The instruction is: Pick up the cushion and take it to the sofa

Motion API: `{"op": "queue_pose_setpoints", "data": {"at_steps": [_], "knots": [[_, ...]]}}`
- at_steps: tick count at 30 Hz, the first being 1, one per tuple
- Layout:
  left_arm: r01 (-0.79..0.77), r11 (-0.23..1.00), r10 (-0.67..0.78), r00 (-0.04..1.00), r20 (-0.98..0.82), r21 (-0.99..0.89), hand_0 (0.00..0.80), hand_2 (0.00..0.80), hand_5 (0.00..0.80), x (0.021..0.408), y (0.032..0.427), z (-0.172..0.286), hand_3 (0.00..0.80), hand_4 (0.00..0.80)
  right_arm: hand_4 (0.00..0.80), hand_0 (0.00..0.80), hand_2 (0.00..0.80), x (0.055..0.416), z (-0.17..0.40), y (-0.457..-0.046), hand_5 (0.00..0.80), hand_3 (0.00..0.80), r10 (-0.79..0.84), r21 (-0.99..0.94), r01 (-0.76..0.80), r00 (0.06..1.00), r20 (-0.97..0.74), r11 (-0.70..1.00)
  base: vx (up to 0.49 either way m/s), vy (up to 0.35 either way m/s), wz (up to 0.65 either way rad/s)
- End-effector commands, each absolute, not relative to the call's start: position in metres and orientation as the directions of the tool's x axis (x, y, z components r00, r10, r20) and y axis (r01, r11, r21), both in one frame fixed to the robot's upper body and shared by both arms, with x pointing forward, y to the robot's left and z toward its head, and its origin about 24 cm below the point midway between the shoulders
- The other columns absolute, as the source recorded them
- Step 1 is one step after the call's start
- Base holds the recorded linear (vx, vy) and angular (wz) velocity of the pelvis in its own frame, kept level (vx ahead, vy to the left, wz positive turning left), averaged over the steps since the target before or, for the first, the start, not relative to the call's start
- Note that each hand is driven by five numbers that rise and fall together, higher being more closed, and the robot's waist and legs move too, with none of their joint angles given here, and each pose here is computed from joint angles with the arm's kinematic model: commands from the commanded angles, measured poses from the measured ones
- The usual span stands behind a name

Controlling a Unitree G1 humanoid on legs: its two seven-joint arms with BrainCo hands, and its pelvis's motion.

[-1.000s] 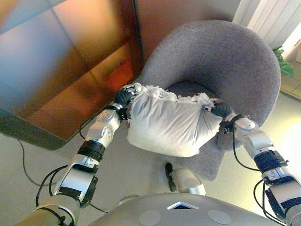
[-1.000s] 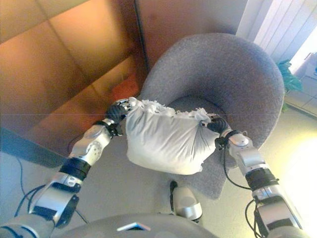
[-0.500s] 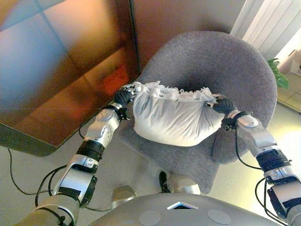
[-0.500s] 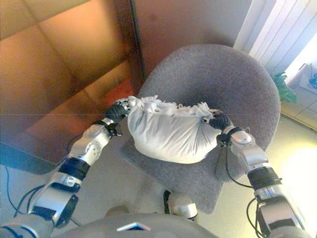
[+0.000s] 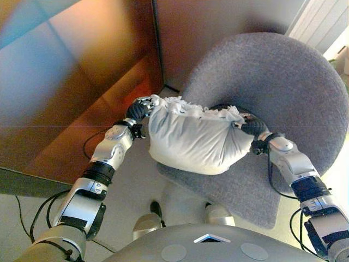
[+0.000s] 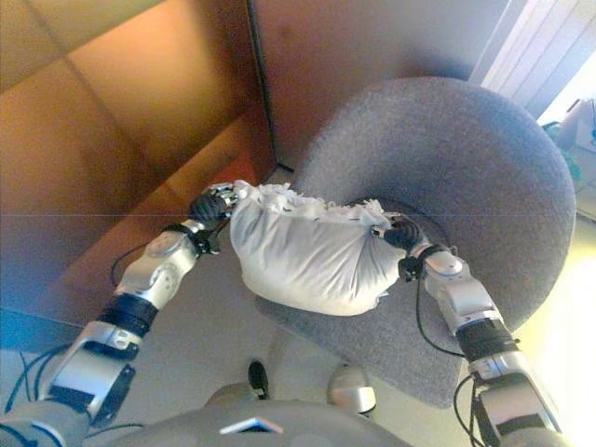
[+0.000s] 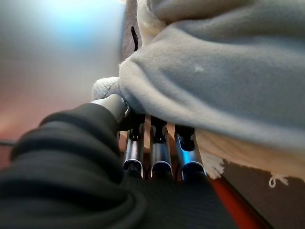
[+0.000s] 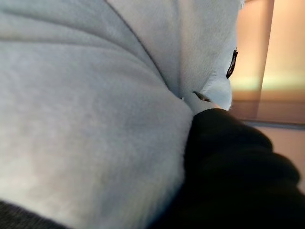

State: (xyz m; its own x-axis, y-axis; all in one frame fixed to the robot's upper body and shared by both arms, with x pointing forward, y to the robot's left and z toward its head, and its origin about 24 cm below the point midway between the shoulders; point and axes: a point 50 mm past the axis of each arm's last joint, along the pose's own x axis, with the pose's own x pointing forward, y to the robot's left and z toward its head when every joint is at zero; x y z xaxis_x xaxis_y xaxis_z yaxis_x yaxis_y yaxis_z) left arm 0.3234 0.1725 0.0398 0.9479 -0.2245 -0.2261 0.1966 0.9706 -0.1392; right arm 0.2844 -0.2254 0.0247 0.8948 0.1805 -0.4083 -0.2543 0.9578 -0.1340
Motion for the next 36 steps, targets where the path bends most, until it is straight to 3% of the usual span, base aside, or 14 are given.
{"op": "queue_pose_setpoints", "data": {"at_steps": [1, 12, 20, 36], "knots": [[0.338, 0.933, -0.349, 0.933, -0.086, -0.120, 0.800, 0.800, 0.800, 0.338, 0.131, 0.072, 0.800, 0.800, 0.800, 0.800, 0.800, 0.310, 0.069, -0.210, 0.800, 0.800, 0.187, -0.083, -0.203, 0.969, -0.163, 0.976, 0.057, 0.103, -0.21], [0.344, 0.937, -0.344, 0.939, 0.004, -0.058, 0.800, 0.800, 0.800, 0.358, 0.122, 0.115, 0.800, 0.800, 0.800, 0.800, 0.800, 0.345, 0.111, -0.202, 0.800, 0.800, 0.131, -0.044, -0.132, 0.991, -0.021, 0.990, -0.034, -0.175, 0.02], [0.337, 0.935, -0.341, 0.940, -0.025, -0.110, 0.800, 0.800, 0.800, 0.356, 0.123, 0.108, 0.800, 0.800, 0.800, 0.800, 0.800, 0.338, 0.106, -0.214, 0.800, 0.800, 0.112, -0.087, -0.117, 0.992, -0.061, 0.989, 0.118, -0.041, 0.01], [0.484, 0.864, -0.491, 0.871, -0.013, -0.138, 0.800, 0.800, 0.800, 0.344, 0.065, 0.132, 0.800, 0.800, 0.800, 0.800, 0.800, 0.342, 0.149, -0.277, 0.800, 0.800, -0.108, -0.164, 0.104, 0.994, -0.017, 0.981, 0.062, -0.051, 0.08]]}}
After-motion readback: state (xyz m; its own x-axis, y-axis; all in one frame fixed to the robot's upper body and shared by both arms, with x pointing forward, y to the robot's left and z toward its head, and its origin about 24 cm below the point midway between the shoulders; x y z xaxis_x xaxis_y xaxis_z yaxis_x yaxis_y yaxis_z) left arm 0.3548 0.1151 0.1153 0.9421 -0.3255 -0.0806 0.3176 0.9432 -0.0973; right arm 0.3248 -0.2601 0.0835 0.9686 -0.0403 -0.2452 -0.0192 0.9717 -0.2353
